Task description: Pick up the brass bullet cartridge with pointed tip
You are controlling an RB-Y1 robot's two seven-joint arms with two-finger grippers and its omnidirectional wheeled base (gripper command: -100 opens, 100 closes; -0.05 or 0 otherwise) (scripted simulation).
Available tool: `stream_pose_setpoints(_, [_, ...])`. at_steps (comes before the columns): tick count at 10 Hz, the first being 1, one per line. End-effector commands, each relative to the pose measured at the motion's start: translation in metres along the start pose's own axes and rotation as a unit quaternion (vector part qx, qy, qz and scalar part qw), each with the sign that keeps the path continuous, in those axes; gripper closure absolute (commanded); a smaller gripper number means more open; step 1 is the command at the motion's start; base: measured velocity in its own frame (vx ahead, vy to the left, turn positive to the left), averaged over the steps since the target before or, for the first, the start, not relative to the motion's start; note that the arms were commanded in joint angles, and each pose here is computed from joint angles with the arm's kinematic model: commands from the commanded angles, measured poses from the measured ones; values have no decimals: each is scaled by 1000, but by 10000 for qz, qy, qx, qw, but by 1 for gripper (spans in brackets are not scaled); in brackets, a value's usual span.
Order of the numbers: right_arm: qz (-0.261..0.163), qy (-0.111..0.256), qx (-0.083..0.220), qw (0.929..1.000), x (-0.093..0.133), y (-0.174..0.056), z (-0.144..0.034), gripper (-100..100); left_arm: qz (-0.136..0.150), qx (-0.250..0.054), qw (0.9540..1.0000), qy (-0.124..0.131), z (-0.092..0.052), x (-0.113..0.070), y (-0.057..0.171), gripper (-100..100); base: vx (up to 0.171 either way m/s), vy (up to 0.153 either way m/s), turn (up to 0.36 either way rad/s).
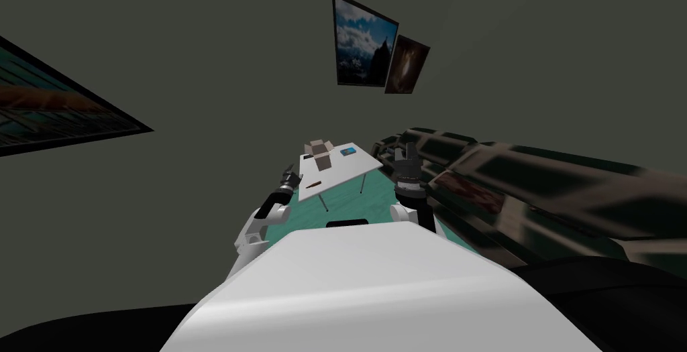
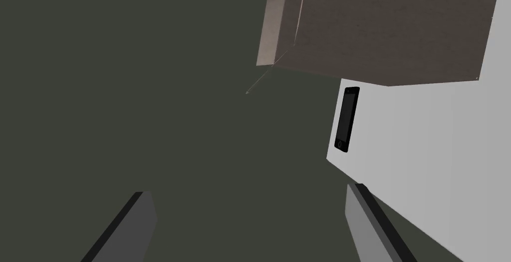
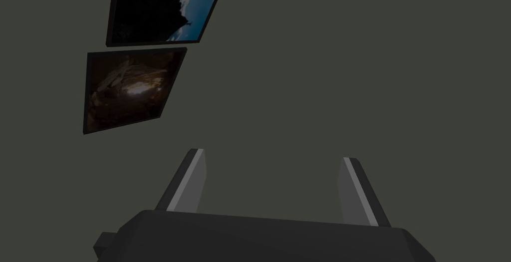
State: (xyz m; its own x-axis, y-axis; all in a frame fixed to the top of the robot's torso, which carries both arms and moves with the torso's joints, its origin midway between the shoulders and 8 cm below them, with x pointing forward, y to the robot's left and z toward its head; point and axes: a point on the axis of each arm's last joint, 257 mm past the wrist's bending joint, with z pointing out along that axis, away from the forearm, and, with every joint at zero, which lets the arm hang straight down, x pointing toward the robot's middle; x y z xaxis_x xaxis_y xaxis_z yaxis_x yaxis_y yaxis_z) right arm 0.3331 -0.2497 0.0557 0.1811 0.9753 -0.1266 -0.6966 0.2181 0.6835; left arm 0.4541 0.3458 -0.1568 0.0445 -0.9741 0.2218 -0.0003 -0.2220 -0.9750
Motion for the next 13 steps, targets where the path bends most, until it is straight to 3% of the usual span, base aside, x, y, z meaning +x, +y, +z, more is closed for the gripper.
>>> stream_pose_setpoints(1, [0,0,0,10000,0,0,0,0,-33,-238,9997,-103,4,-8,14,-100,34,-74,4])
stream_pose_setpoints(6, [0,0,0,10000,0,0,0,0,-139,-1076,9927,-534,5,-52,53,-100,43,-79,-16])
stream_pose_setpoints(7, [0,0,0,10000,0,0,0,0,-140,-1181,9912,-575,4,-54,58,-100,34,-58,-13])
stream_pose_setpoints(10, [0,0,0,10000,0,0,0,0,-172,-1634,9827,-853,0,-83,78,-100,38,-62,-36])
stream_pose_setpoints(12, [0,0,0,10000,0,0,0,0,-175,-1787,9795,-912,-3,-86,85,-100,36,-41,-11])
stream_pose_setpoints(13, [-1,0,0,10000,0,0,0,0,-184,-2007,9738,-1051,-7,-100,94,-100,32,-50,-63])
